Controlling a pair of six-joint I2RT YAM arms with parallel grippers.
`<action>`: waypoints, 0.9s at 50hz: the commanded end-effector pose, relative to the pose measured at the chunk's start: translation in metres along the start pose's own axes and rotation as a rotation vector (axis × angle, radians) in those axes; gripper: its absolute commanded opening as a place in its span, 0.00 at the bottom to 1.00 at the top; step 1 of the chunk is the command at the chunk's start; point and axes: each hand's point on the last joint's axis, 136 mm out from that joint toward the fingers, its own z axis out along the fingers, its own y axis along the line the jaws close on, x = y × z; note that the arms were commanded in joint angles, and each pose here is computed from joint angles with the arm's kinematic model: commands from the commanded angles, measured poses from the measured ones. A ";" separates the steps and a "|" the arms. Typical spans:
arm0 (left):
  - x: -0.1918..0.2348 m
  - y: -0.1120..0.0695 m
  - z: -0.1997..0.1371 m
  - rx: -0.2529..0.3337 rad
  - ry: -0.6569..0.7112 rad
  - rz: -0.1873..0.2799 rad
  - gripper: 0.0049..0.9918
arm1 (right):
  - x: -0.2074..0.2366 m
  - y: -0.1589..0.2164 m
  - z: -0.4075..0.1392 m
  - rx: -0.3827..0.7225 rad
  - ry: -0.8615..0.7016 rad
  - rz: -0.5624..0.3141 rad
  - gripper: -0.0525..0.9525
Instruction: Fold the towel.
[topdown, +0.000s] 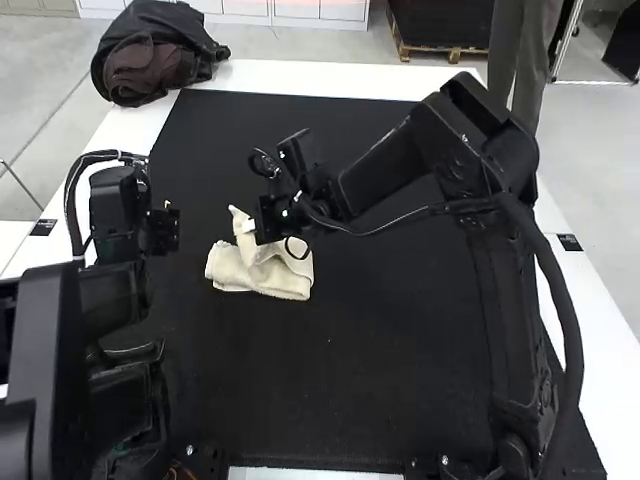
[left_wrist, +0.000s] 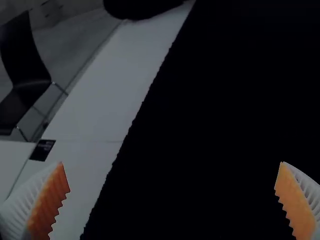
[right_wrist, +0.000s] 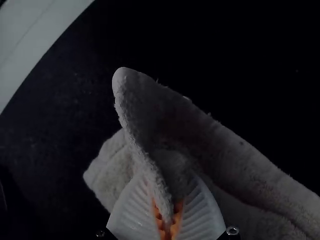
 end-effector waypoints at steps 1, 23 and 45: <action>0.006 0.000 0.000 0.003 0.009 -0.006 0.98 | -0.014 0.016 0.005 -0.024 -0.030 -0.009 0.03; 0.004 0.001 -0.001 -0.001 0.000 -0.007 0.98 | -0.024 0.021 0.009 -0.034 -0.046 -0.021 0.84; 0.003 0.001 -0.001 0.001 -0.003 -0.006 0.98 | -0.065 -0.002 -0.032 -0.015 -0.149 -0.006 0.18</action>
